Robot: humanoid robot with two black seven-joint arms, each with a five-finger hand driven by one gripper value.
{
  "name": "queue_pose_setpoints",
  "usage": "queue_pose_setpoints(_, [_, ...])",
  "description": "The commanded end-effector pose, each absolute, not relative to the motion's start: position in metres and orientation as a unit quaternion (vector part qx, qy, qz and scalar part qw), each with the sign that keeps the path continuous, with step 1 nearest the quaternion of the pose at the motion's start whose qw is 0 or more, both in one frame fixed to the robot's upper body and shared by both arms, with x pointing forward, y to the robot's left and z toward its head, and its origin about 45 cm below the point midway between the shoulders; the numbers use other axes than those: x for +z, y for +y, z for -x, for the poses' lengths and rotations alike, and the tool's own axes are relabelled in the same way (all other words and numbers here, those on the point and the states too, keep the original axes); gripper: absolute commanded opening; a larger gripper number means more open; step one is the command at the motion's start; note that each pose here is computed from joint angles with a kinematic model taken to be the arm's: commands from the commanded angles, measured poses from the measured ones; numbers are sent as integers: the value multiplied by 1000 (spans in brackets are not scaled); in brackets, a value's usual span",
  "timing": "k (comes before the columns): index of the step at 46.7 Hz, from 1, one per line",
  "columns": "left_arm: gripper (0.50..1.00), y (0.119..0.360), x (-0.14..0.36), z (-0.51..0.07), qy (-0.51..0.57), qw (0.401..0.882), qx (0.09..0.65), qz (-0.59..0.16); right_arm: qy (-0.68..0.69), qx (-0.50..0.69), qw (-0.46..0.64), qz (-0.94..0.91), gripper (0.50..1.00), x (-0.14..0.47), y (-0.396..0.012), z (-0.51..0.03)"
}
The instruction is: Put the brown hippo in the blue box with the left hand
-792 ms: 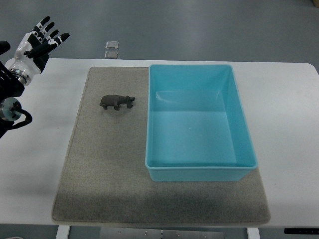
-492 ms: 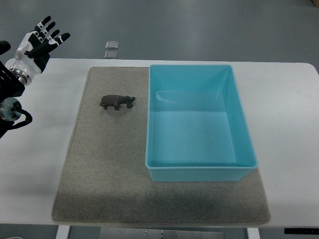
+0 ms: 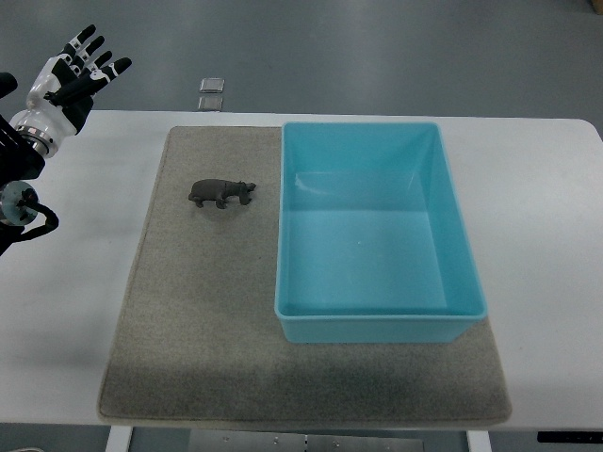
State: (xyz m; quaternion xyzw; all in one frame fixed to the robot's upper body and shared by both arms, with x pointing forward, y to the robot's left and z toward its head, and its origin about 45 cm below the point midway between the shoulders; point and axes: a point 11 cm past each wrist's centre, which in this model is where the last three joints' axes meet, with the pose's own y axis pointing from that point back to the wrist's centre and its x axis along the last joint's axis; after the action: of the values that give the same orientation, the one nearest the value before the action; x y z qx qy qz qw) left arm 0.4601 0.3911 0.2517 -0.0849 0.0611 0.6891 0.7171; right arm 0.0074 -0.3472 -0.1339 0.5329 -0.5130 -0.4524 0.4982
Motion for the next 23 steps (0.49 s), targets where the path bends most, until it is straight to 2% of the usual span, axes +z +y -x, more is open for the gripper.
queue_pose_setpoints(1, [999, 390, 252, -460, 61, 718, 689, 85, -513, -452, 498, -533, 936, -134, -347, -8])
queue_pose_setpoints(16, [999, 378, 254, -463, 56, 747, 659, 68, -513, -452, 498, -533, 936, -134, -347, -8])
queue_pose_setpoints(23, [999, 380, 265, -466, 42, 753, 653, 63, -513, -453, 498, -533, 936, -134, -347, -8])
